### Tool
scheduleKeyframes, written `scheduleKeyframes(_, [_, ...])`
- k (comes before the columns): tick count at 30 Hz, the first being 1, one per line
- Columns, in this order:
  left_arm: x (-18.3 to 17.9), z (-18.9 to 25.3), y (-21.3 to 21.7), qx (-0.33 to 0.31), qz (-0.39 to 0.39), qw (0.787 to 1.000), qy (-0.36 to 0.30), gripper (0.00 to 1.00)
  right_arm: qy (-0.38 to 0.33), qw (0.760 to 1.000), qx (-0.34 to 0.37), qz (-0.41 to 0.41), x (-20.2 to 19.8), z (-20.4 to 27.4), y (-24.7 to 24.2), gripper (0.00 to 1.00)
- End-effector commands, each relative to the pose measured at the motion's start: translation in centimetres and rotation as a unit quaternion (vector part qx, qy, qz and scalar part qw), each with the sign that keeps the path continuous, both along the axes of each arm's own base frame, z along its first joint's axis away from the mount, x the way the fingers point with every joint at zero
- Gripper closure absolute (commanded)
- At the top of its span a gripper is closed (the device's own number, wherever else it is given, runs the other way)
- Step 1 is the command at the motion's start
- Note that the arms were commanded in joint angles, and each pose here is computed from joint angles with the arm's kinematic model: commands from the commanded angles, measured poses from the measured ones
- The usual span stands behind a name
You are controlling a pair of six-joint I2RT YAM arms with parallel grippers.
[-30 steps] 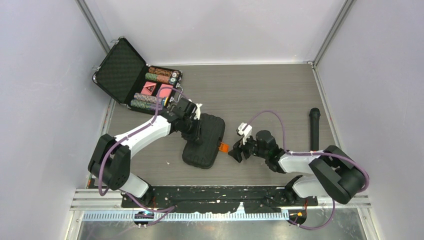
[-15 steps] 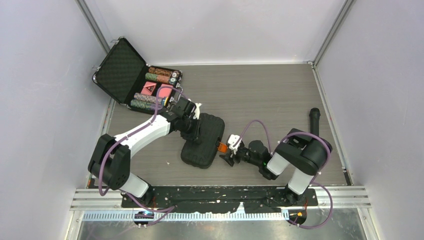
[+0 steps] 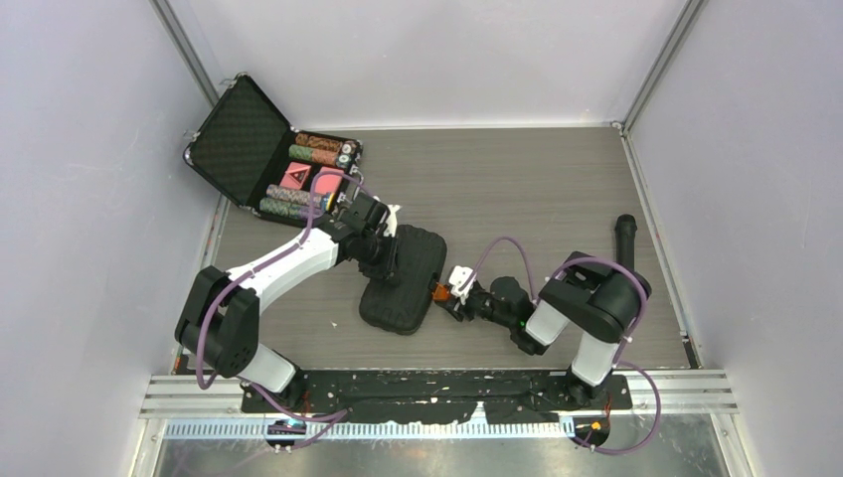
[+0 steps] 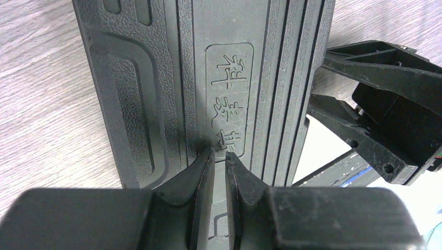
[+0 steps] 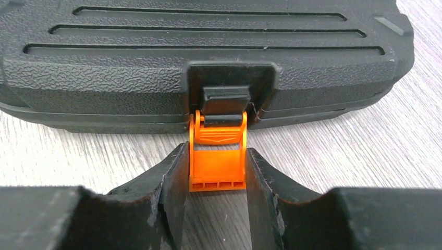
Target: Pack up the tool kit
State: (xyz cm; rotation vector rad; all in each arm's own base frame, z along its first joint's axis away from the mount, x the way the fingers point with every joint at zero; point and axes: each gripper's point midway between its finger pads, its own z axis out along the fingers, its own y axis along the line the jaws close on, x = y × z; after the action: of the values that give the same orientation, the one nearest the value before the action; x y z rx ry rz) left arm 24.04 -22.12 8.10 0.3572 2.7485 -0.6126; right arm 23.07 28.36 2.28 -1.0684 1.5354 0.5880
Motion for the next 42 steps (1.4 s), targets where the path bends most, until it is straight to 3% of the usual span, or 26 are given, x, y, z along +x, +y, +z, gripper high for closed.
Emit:
scheduleKeyframes(1, [-0.3, -2.6, 3.5, 0.079, 0.018, 0.997, 0.009, 0.81, 0.002, 1.0, -0.008, 0.009, -0.3, 0.9, 0.1, 0.8])
scheduleKeyframes(13, [-0.3, -2.7, 3.4, 0.079, 0.015, 0.997, 0.012, 0.81, 0.036, 0.996, -0.057, 0.055, -1.1, 5.4, 1.0, 0.83])
scheduleKeyframes(24, [-0.4, -2.5, 3.2, 0.07, 0.014, 0.997, 0.011, 0.81, 0.077, 0.995, -0.024, 0.064, -0.2, 9.6, 3.7, 0.76])
scheduleKeyframes(32, [-0.3, -2.4, 2.7, 0.064, 0.012, 0.998, 0.013, 0.81, 0.15, 0.986, -0.037, 0.055, -0.1, 11.6, 4.9, 0.7])
scheduleKeyframes(42, [-0.4, -2.3, 2.7, 0.06, 0.014, 0.998, 0.012, 0.81, 0.192, 0.981, -0.029, -0.004, 2.1, 11.9, 5.7, 0.71])
